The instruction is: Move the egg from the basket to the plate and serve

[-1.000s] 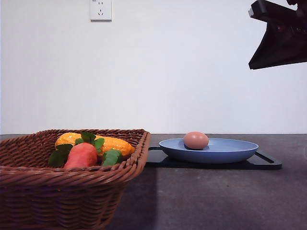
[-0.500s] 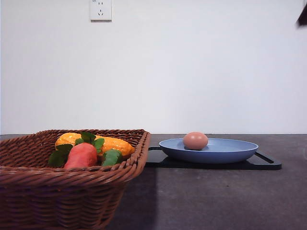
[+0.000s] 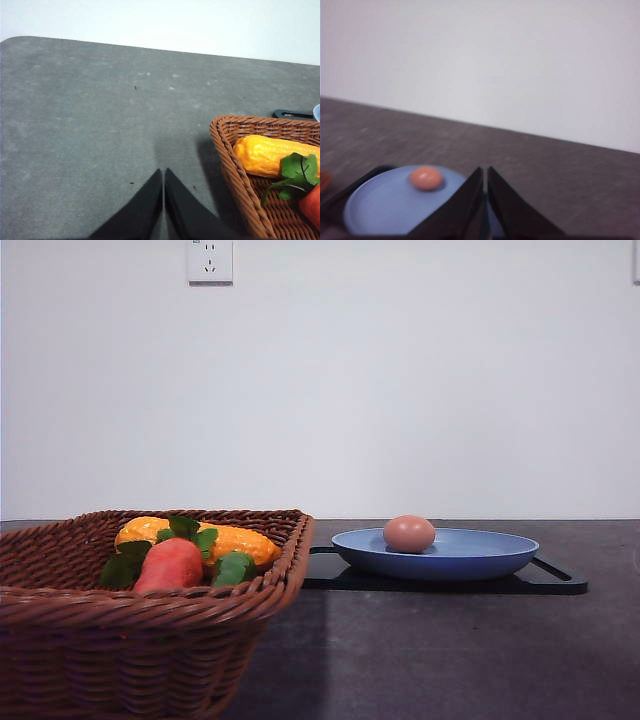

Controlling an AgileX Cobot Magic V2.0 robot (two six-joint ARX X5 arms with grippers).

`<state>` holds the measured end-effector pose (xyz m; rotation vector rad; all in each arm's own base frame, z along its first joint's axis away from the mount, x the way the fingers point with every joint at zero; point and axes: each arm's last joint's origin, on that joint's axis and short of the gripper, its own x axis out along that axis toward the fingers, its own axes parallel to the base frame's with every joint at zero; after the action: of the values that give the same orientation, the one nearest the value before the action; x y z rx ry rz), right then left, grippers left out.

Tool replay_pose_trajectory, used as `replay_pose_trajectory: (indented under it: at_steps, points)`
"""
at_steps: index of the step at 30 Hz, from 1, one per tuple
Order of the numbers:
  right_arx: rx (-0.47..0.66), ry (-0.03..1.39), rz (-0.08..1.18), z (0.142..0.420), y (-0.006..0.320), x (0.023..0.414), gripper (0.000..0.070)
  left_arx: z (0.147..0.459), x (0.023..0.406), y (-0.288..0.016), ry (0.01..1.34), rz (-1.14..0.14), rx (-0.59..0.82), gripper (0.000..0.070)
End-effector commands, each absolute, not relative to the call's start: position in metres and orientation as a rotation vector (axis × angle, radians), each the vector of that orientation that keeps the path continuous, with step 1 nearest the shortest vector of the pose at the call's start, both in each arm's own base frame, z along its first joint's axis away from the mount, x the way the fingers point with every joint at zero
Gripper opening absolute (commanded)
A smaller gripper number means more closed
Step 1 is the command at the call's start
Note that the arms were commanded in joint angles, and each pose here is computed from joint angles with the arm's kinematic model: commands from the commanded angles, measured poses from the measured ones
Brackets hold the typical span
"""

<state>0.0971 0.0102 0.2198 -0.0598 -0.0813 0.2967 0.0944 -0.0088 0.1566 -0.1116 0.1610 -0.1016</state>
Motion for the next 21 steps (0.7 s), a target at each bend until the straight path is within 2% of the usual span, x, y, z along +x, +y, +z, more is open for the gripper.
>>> replay_pose_trajectory:
  at_steps: [1, 5, 21]
  points:
    - [-0.071, -0.084, 0.324, 0.213, 0.01, 0.097, 0.0, 0.149, 0.095, -0.009, 0.188, -0.099, -0.112, 0.0]
    - [-0.067, -0.059, 0.358, 0.198, 0.011, 0.096, 0.0, 0.149, 0.095, -0.009, 0.188, -0.099, -0.112, 0.0]
    - [-0.034, 0.119, 0.362, 0.157, 0.011, 0.094, 0.0, 0.149, 0.095, -0.009, 0.188, -0.099, -0.112, 0.0]
